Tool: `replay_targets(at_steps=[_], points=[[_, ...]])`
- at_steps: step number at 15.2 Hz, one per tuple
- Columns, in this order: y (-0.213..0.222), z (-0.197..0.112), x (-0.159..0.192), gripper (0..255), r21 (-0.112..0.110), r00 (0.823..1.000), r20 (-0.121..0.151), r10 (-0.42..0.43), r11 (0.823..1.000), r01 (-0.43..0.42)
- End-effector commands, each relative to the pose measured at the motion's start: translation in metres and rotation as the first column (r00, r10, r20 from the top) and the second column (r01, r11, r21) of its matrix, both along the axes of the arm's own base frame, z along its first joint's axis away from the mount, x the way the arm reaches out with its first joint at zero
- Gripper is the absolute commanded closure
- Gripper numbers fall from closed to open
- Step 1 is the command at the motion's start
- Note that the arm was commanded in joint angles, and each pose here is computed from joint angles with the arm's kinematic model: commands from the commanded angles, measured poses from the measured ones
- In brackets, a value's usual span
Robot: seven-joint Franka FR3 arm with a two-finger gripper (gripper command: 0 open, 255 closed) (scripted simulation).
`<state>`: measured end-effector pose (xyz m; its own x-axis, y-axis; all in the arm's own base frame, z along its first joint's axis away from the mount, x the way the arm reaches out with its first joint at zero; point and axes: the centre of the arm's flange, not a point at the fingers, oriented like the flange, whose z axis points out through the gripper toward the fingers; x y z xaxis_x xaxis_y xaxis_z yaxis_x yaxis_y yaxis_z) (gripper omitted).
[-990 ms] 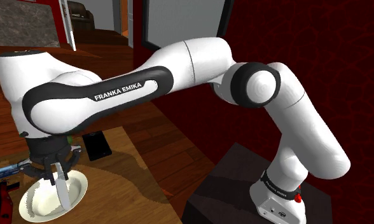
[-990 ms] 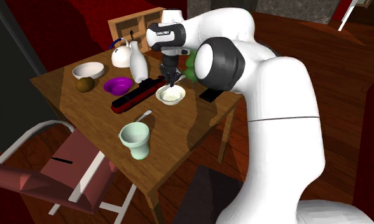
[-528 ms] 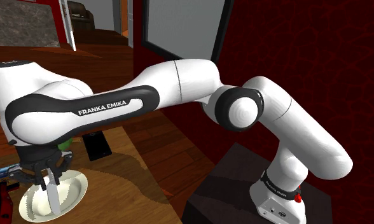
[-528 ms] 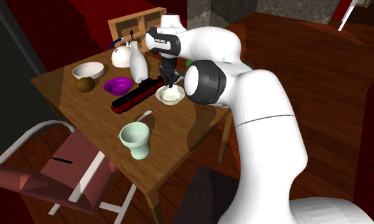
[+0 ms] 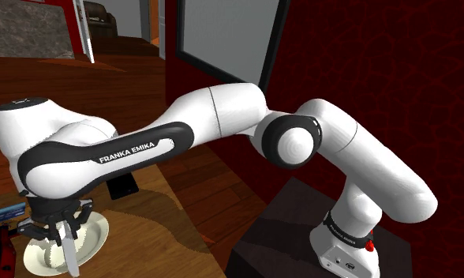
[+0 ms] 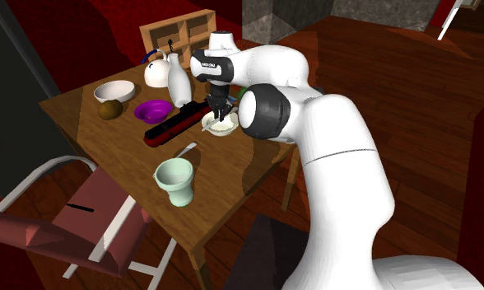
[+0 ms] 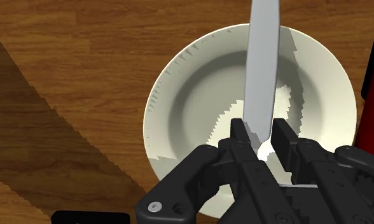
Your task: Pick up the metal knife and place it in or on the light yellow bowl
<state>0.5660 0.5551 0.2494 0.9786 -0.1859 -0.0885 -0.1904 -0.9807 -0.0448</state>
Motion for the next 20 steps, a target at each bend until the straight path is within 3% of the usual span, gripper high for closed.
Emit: replay_targets(at_steps=[1, 8, 9, 14, 18, 20], points=[[0.0, -0.008, -0.001, 255, 0.001, 1.0, 0.0, 0.0, 1.0, 0.0], [0.0, -0.008, -0.001, 255, 0.001, 1.0, 0.0, 0.0, 1.0, 0.0], [0.0, -0.008, -0.001, 0, 0.001, 1.0, 0.0, 0.0, 1.0, 0.0], [0.0, -0.008, -0.001, 0, 0.001, 1.0, 0.0, 0.0, 1.0, 0.0], [-0.003, 0.041, 0.003, 0, 0.001, 1.0, 0.0, 0.0, 1.0, 0.0], [-0.003, 0.041, 0.003, 0, 0.001, 1.0, 0.0, 0.0, 1.0, 0.0]])
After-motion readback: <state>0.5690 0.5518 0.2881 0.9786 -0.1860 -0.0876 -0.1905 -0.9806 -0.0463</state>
